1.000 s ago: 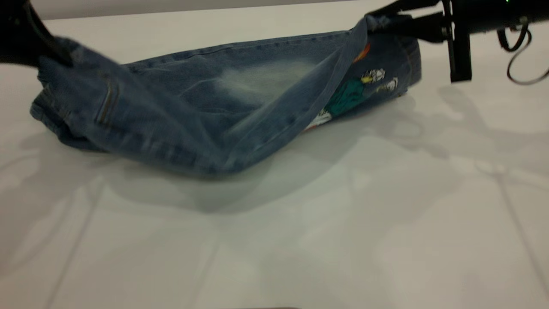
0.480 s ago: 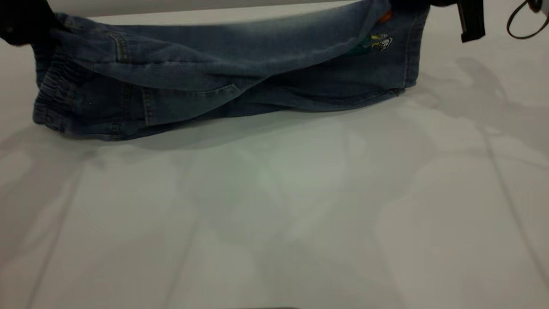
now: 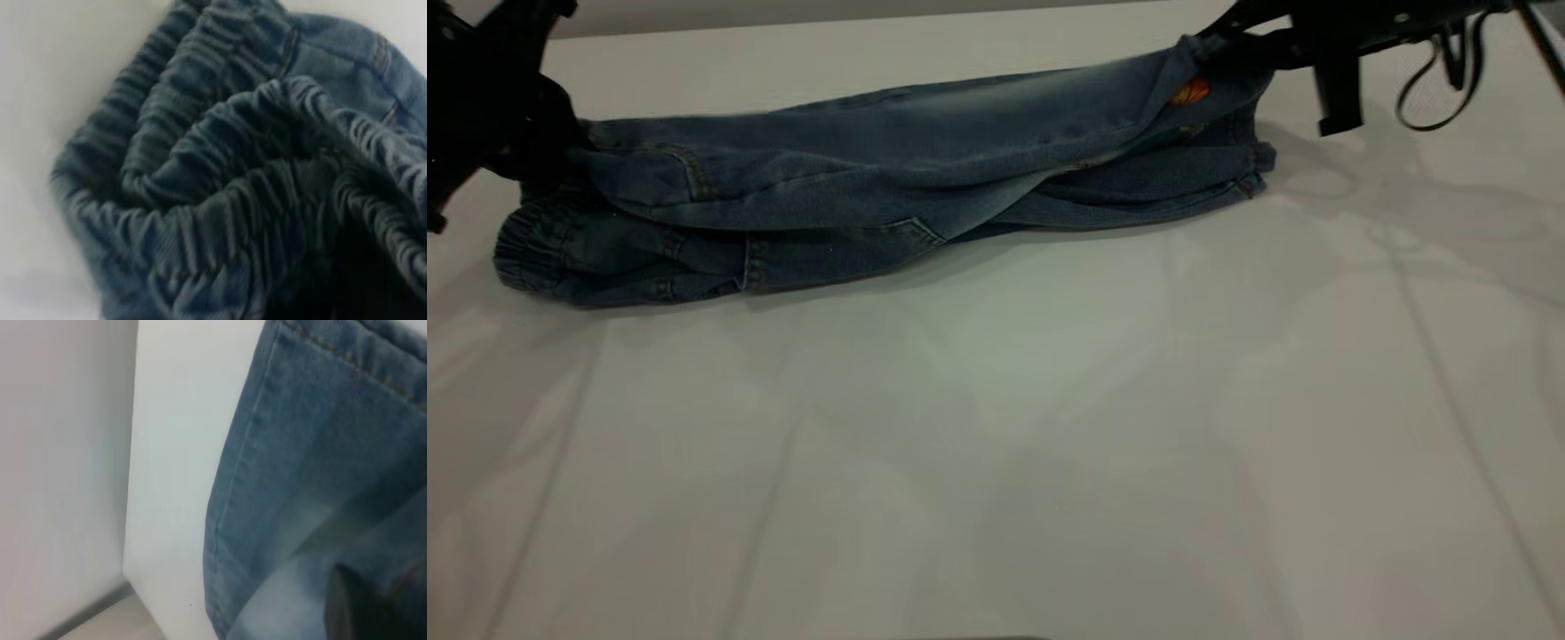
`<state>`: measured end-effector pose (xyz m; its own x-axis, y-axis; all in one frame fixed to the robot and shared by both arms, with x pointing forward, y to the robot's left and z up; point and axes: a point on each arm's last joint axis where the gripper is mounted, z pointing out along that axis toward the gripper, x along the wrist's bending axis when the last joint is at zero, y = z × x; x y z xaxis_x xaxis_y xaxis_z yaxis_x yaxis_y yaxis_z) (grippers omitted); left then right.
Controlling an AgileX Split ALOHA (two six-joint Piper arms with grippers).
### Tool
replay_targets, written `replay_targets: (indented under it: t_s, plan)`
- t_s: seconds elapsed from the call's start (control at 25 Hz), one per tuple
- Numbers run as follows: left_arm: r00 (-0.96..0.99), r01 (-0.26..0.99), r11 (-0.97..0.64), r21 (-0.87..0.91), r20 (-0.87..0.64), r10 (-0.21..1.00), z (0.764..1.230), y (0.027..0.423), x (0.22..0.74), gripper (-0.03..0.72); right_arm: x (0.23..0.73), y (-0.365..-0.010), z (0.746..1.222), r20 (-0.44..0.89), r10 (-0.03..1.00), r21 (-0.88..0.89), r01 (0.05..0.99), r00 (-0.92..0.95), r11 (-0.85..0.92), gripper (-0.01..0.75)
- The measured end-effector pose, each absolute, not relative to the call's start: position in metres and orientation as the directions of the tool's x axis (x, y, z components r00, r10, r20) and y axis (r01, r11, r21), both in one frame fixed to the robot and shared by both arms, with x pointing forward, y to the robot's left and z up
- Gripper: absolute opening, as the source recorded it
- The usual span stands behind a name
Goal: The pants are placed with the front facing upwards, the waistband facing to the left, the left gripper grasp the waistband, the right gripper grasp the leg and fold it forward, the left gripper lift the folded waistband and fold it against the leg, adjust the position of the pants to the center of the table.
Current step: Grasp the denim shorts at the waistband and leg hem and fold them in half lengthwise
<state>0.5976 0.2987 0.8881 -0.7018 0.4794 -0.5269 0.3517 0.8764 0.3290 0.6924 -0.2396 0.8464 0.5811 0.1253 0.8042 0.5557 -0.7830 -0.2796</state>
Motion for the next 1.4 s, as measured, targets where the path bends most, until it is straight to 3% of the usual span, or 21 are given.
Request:
replay_targets:
  t_s: [0.32,0.52,0.64,0.88,1.04,1.24,1.4]
  plan:
    - [-0.682,0.352,0.877,0.327,-0.552,0.480,0.877,0.296,0.636,0.069,0.711,-0.233,0.843,0.818,0.118,-0.268,0.554,0.563,-0.789,0.048]
    - [-0.682,0.341,0.876,0.340,-0.552,0.480,0.869,0.298,0.648,0.104,0.716,-0.235,0.831,0.806,0.119,-0.265,0.533,0.580,-0.804,0.127]
    - [-0.685,0.325,0.874,0.362,-0.547,0.482,0.867,0.300,0.650,0.185,0.718,-0.236,0.828,0.800,0.109,-0.271,0.516,0.590,-0.812,0.229]
    - [-0.682,0.303,0.870,0.390,-0.549,0.484,0.869,0.303,0.652,0.442,0.723,-0.234,0.832,0.811,0.098,-0.275,0.524,0.577,-0.806,0.426]
    - [-0.628,0.393,0.799,0.456,-0.501,0.595,0.871,0.305,0.654,0.515,0.723,-0.229,0.838,0.854,0.151,-0.227,0.617,0.498,-0.754,0.471]
    - [-0.492,0.533,0.629,0.566,-0.396,0.775,0.882,0.306,0.655,0.512,0.717,-0.218,0.848,0.924,0.211,-0.126,0.777,0.317,-0.616,0.477]
    - [-0.342,0.642,0.468,0.607,-0.320,0.884,0.897,0.302,0.652,0.492,0.713,-0.210,0.852,0.950,0.261,-0.006,0.849,0.169,-0.528,0.479]
